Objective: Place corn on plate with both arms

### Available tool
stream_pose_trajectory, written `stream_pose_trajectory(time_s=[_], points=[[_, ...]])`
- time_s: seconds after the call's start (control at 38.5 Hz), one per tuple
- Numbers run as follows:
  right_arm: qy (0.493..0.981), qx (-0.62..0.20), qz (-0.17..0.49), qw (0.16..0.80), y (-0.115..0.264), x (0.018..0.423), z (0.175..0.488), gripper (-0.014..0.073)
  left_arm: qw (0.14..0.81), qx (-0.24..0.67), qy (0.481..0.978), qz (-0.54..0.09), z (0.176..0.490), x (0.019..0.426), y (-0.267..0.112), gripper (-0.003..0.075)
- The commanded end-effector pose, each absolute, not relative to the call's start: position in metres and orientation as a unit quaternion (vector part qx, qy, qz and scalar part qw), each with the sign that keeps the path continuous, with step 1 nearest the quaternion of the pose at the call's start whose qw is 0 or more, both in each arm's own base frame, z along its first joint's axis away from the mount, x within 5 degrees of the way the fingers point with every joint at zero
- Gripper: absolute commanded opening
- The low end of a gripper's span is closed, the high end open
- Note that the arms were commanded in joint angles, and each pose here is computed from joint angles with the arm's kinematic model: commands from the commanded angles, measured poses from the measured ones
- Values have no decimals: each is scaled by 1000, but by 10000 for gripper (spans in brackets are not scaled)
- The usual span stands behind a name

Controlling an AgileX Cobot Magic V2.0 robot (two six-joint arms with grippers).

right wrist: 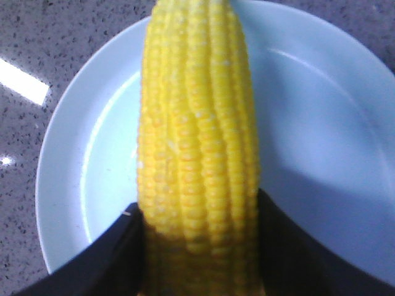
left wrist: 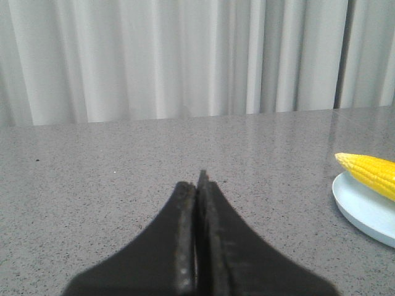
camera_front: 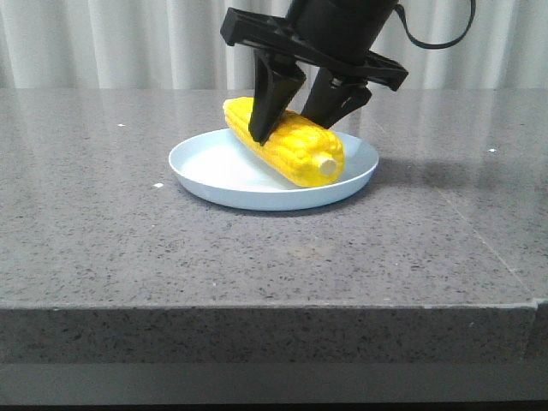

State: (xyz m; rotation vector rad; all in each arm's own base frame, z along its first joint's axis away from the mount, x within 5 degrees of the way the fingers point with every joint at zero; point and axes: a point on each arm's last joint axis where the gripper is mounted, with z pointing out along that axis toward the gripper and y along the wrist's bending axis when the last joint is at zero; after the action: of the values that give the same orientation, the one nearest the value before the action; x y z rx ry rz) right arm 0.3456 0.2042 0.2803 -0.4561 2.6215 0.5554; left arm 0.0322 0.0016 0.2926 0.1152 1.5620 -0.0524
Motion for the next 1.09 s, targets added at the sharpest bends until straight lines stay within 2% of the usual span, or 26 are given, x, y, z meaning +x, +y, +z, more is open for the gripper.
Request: stream_pose_trajectory(time_s=[0.0, 0.34, 0.42, 0.55, 0.6, 0.67, 0.8, 0.93, 0.99, 1.06], points=[[928, -163, 219, 255, 203, 342, 311, 180, 740, 53, 670, -31, 307, 31, 1, -20], [927, -162, 220, 258, 203, 342, 313, 612, 740, 53, 670, -31, 307, 31, 1, -20], [923, -162, 223, 268, 202, 341, 318, 645, 740, 53, 670, -31, 307, 31, 1, -20], [911, -163, 230, 303, 197, 334, 341, 639, 740, 53, 670, -31, 307, 31, 1, -20], [905, -167, 229, 316, 194, 330, 353, 609, 740, 53, 670, -31, 307, 31, 1, -20], [899, -173, 231, 329, 192, 325, 369, 507, 740, 53, 670, -31, 307, 31, 1, -20], [888, -178, 236, 351, 188, 318, 392, 214, 740, 53, 670, -31, 307, 31, 1, -20], [881, -180, 238, 368, 186, 314, 405, -17, 740, 53, 670, -31, 307, 31, 1, -20], [879, -181, 237, 372, 185, 312, 408, -74, 740, 53, 670, -31, 307, 31, 1, -20], [878, -187, 221, 381, 180, 310, 411, -68, 740, 53, 670, -31, 307, 31, 1, -20]])
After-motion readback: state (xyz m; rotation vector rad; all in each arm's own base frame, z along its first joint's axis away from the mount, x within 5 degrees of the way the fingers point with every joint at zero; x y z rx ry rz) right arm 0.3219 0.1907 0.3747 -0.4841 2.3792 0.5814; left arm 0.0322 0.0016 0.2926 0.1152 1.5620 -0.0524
